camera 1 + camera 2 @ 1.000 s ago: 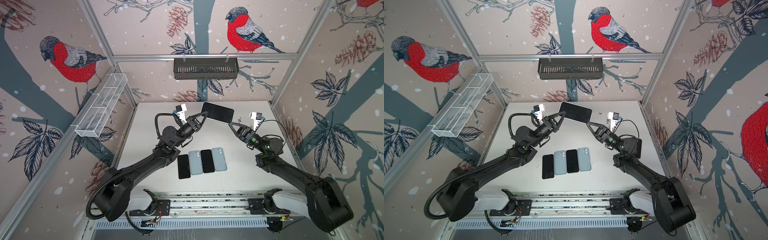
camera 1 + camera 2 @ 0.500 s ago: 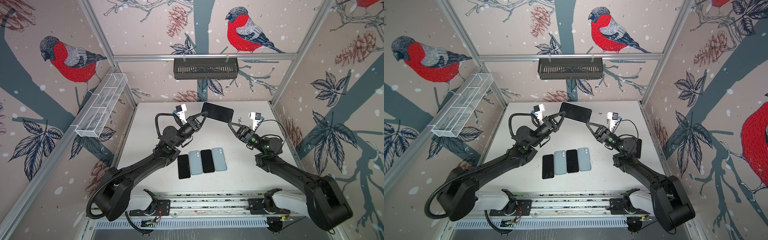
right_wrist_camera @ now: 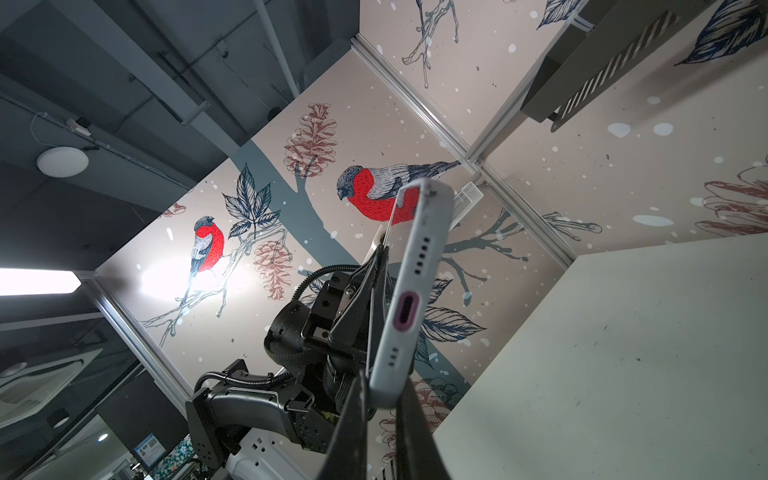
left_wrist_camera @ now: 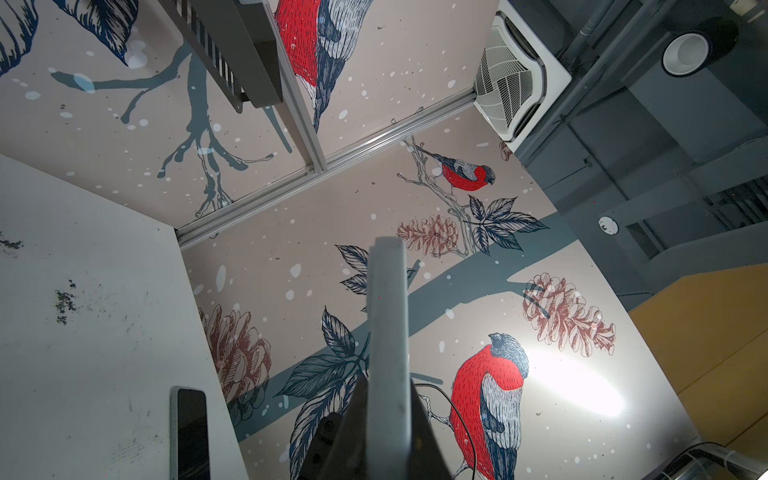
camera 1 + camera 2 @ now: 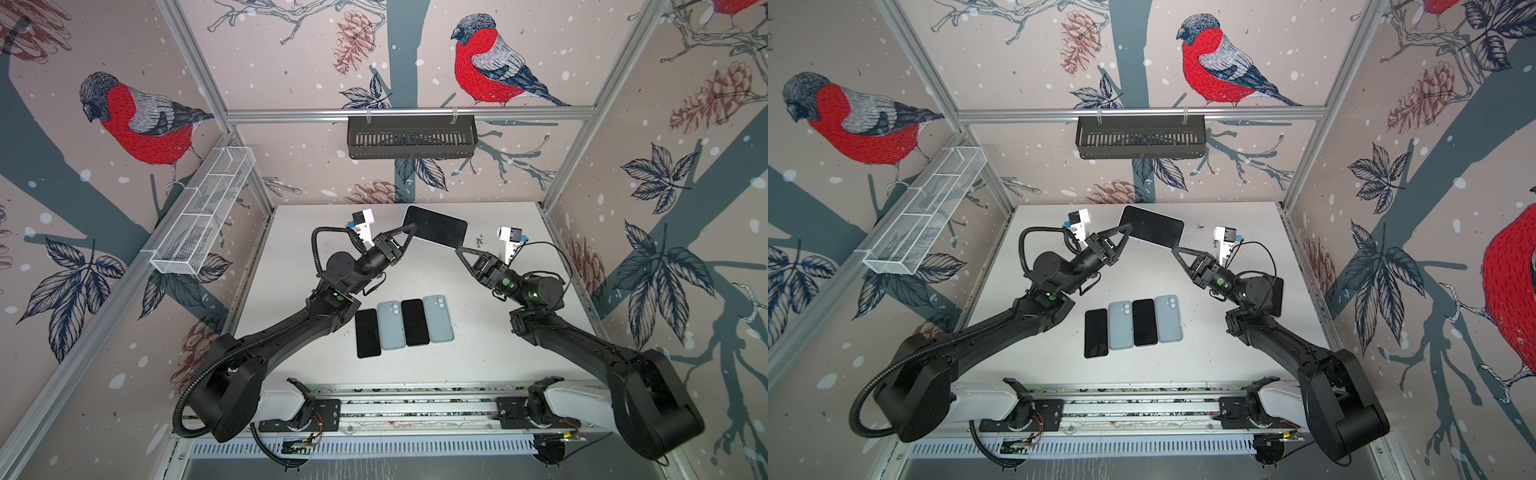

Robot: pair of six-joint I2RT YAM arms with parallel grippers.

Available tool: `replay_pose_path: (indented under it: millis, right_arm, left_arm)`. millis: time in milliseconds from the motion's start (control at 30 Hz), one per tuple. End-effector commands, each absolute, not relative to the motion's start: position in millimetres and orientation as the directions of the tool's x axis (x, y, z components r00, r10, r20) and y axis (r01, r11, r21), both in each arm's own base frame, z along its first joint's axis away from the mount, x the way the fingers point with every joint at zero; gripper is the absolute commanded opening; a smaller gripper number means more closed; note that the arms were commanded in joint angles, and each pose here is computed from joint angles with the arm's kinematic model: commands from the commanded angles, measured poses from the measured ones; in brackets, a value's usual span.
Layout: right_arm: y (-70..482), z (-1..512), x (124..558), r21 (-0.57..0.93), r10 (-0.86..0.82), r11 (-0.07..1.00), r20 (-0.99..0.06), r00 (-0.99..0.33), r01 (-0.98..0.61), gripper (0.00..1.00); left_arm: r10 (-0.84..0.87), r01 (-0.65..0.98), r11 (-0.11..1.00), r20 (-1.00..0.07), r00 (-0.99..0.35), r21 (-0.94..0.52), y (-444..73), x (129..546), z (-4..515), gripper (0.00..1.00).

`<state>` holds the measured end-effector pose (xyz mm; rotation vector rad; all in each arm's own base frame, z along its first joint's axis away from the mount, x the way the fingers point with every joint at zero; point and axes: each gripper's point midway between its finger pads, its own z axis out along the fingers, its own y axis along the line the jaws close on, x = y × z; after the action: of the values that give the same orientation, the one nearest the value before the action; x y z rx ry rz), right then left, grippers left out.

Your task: Take the phone out of the phone case

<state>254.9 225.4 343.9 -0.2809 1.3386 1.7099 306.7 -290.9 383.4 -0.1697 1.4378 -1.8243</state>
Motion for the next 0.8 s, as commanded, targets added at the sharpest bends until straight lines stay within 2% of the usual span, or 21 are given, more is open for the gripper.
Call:
replay_pose_path:
  millis: [0,167,267,467,767]
  right_arm:
    - [230.8,332.0,251.7,0.620,0.463,0.037,-0.706,-0.536,-0.784,0.00]
    - [236.0,324.5,248.6,0.588,0.421,0.044,-0.744,-0.519,-0.807,0.00]
    - [243.0,313.9,249.6,0.542,0.361,0.090,-0.800,-0.479,-0.836,0.00]
    - [255.7,291.7,260.5,0.425,0.211,0.224,-0.900,-0.382,-0.877,0.00]
    - [245.2,301.9,295.5,0.305,0.167,0.414,-0.952,-0.257,-0.858,0.00]
  left_arm:
    - [-0.643,0.537,-0.178,-0.316,-0.698,-0.824,-287.2,291.1,413.2,0.00]
    - [-0.634,0.495,-0.198,-0.275,-0.723,-0.846,-289.0,292.5,409.2,0.00]
    - [-0.612,0.474,-0.213,-0.261,-0.746,-0.855,-294.0,290.9,410.0,0.00]
    - [-0.586,0.455,-0.193,-0.270,-0.764,-0.870,-302.4,290.0,409.8,0.00]
    - [-0.573,0.441,-0.175,-0.273,-0.772,-0.880,-305.8,291.6,405.1,0.00]
